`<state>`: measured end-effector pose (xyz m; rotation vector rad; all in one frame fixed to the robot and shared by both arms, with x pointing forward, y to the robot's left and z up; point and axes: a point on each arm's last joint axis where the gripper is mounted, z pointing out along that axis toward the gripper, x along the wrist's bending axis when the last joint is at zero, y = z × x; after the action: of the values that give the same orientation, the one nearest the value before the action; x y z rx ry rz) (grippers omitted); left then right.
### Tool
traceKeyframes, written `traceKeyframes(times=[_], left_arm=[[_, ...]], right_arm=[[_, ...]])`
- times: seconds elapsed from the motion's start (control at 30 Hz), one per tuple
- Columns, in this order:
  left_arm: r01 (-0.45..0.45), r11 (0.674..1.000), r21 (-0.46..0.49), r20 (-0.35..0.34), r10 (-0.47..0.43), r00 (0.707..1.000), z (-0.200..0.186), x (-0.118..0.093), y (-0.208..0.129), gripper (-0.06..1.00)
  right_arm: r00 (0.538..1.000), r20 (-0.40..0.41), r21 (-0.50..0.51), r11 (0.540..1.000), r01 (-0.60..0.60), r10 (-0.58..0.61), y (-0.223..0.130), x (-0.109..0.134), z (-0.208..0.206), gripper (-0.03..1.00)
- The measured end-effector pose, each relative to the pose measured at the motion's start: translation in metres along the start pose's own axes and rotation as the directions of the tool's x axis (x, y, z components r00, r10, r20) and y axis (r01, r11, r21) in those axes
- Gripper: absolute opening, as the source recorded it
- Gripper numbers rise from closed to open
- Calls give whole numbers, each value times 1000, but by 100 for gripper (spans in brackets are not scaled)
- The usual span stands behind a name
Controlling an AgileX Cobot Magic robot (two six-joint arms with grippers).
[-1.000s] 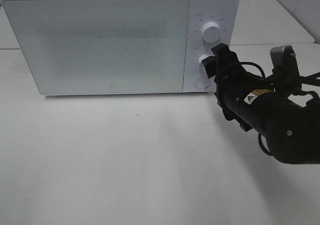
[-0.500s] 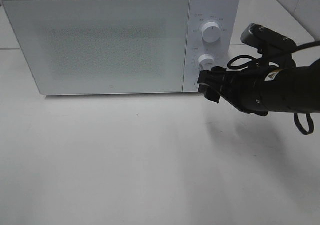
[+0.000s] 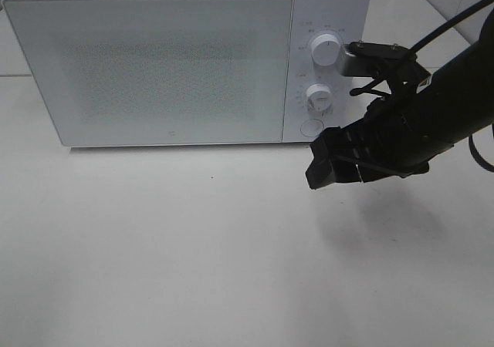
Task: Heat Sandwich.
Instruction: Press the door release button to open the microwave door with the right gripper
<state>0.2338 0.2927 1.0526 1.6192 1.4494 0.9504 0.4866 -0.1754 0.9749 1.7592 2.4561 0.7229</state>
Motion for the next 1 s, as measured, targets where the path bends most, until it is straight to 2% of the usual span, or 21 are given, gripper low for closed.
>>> traceKeyframes(times=[0.2,0.53,0.63,0.87,0.9,1.0], left_arm=[[0,1000,0,0,0,1000,0,0,0,99],[0,1000,0,0,0,1000,0,0,0,99],[0,1000,0,0,0,1000,0,0,0,99],[0,1000,0,0,0,1000,0,0,0,99],[0,1000,0,0,0,1000,0,0,0,99],[0,1000,0,0,0,1000,0,0,0,99]], right_arm=[[999,17,51,998,44,-45,-6,2,-19,75],[993,64,-6,995,103,-102,-28,10,-88,75],[988,82,-50,990,134,-129,-42,13,-118,75],[985,92,-134,978,157,-145,-68,18,-157,75],[984,92,-181,970,164,-150,-78,20,-171,75],[985,91,-236,958,164,-146,-95,22,-184,75]])
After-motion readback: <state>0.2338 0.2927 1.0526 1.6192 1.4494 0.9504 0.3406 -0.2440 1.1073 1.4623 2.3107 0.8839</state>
